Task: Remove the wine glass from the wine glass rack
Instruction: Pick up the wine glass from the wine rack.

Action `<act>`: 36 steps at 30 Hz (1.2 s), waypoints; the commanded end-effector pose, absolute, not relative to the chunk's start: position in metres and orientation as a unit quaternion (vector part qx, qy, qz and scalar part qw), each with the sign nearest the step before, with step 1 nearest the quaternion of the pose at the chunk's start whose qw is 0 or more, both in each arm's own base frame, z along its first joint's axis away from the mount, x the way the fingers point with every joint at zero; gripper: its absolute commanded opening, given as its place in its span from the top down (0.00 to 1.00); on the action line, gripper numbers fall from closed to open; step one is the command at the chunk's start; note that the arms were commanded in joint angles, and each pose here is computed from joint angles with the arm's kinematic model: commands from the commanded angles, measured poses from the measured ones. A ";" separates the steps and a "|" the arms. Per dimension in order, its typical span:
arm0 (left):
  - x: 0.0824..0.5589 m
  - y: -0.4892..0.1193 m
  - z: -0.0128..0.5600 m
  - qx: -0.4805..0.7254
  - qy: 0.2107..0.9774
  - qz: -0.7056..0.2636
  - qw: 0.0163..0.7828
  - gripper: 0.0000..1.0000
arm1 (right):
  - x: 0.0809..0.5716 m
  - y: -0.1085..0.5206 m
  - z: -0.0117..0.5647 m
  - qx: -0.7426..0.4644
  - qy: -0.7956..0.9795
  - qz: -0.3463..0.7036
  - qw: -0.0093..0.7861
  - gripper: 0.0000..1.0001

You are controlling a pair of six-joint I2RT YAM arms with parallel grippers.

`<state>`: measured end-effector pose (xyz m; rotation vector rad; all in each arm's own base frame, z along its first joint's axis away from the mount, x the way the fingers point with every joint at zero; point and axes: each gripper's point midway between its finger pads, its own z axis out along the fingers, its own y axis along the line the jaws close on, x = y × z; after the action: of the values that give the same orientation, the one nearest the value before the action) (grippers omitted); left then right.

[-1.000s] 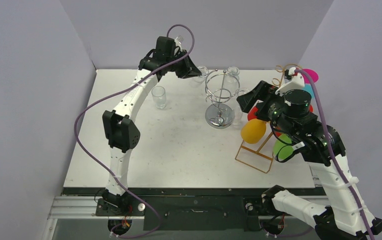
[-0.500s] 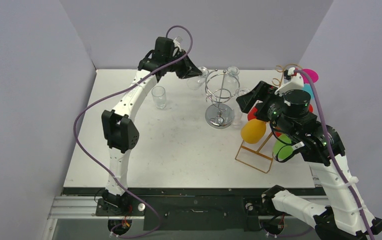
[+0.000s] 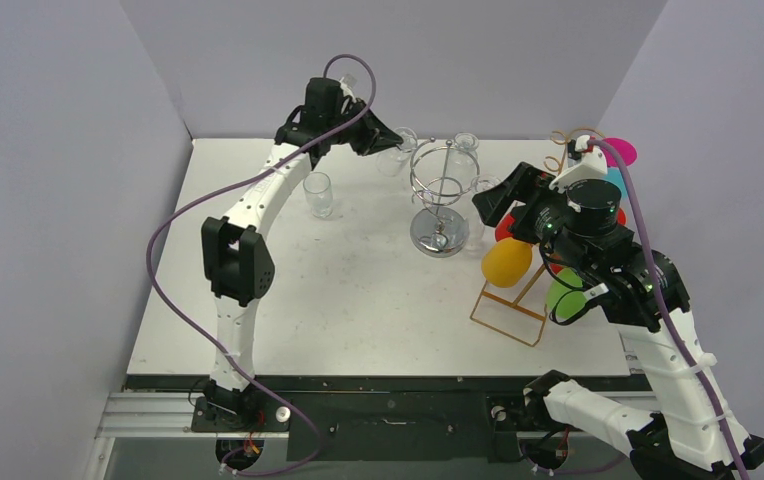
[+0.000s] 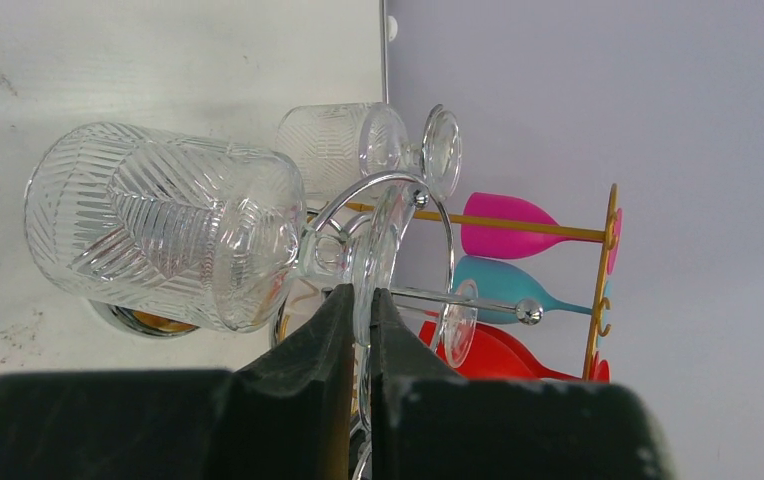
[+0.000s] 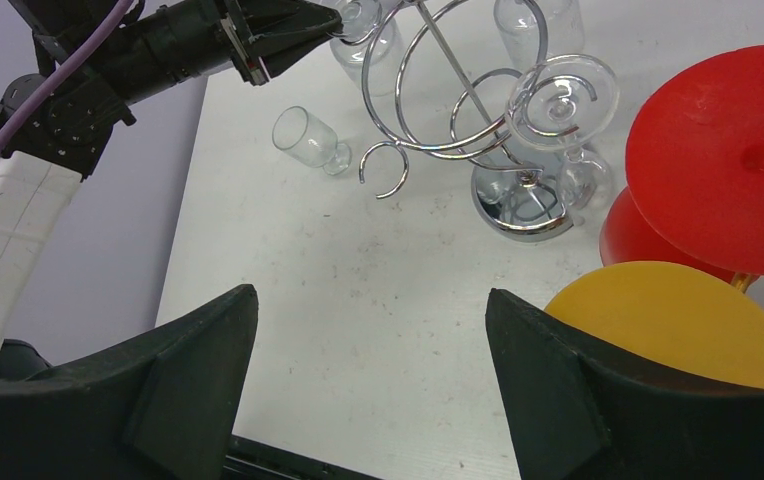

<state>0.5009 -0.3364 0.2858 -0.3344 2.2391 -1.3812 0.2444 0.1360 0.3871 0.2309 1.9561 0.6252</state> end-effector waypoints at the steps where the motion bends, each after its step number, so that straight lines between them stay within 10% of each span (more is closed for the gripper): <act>1: 0.496 -0.326 0.371 -0.092 0.759 -0.560 0.319 1.00 | 0.246 0.134 0.397 0.099 0.800 0.268 0.528 0.21; 36: 0.486 -0.285 0.411 -0.084 0.756 -0.516 0.392 1.00 | 0.247 0.141 0.407 0.084 0.796 0.279 0.530 0.20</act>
<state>0.5102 -0.3051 0.3099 -0.3749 2.1511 -1.3377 0.2449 0.1367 0.3862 0.2253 1.9613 0.6286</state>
